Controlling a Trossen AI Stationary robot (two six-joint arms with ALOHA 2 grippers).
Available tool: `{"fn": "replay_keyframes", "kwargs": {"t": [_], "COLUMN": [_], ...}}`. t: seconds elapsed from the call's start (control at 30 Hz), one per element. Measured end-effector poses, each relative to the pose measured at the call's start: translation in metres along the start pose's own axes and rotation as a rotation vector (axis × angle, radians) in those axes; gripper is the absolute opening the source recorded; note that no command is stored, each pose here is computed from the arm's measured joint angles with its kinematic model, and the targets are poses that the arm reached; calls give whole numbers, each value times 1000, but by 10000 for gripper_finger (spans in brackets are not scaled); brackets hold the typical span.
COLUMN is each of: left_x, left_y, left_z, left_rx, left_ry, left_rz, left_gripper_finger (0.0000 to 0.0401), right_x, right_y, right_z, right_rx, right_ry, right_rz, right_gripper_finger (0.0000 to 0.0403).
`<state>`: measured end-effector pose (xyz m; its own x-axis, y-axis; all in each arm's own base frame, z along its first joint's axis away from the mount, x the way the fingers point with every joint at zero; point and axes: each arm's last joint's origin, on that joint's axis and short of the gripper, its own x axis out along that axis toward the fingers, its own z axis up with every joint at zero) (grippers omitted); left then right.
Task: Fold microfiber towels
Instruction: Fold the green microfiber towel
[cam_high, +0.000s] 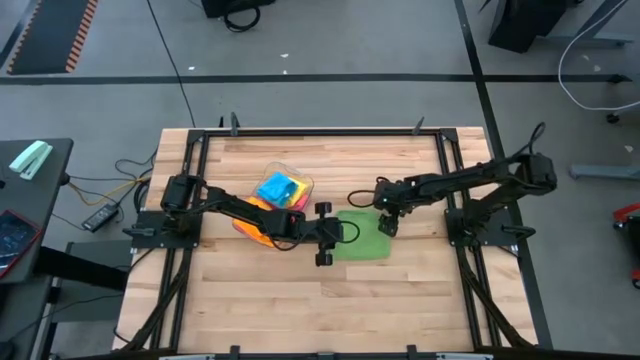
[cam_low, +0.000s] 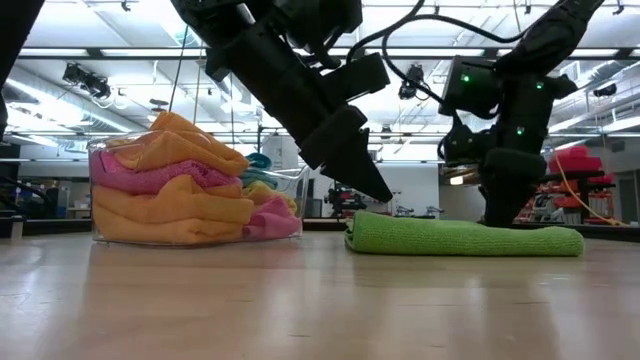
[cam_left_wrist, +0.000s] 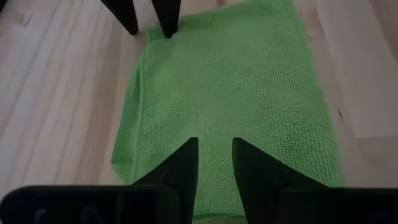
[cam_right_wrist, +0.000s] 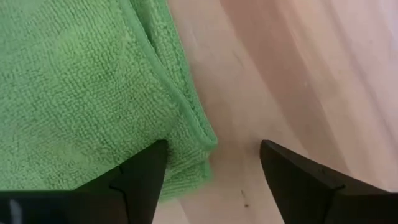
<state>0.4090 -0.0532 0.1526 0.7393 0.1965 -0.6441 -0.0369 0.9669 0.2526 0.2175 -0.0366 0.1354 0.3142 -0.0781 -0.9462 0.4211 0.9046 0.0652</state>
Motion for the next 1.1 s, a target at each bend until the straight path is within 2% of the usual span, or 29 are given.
{"fn": "replay_keyframes", "kwargs": {"t": [0.13,0.27,0.57,0.83,1.1], "left_x": [0,0,0,2,7], "left_y": [0,0,-2,6,24], "left_z": [0,0,-1,-1,-1], "left_rx": [0,-1,4,-104,-196], "left_ry": [1,2,9,11,-3], "left_rz": [0,0,-3,18,22], "left_gripper_finger": [107,107,107,113,156], "right_x": [6,8,-1,-3,-23], "right_y": [2,3,9,18,48], "right_z": [0,-1,-4,-7,-10], "right_rx": [15,10,-71,-190,-365], "right_ry": [27,31,-1,-4,-62], "right_rz": [-8,-9,-13,-11,-95], "right_gripper_finger": [243,194,16,9,8]}}
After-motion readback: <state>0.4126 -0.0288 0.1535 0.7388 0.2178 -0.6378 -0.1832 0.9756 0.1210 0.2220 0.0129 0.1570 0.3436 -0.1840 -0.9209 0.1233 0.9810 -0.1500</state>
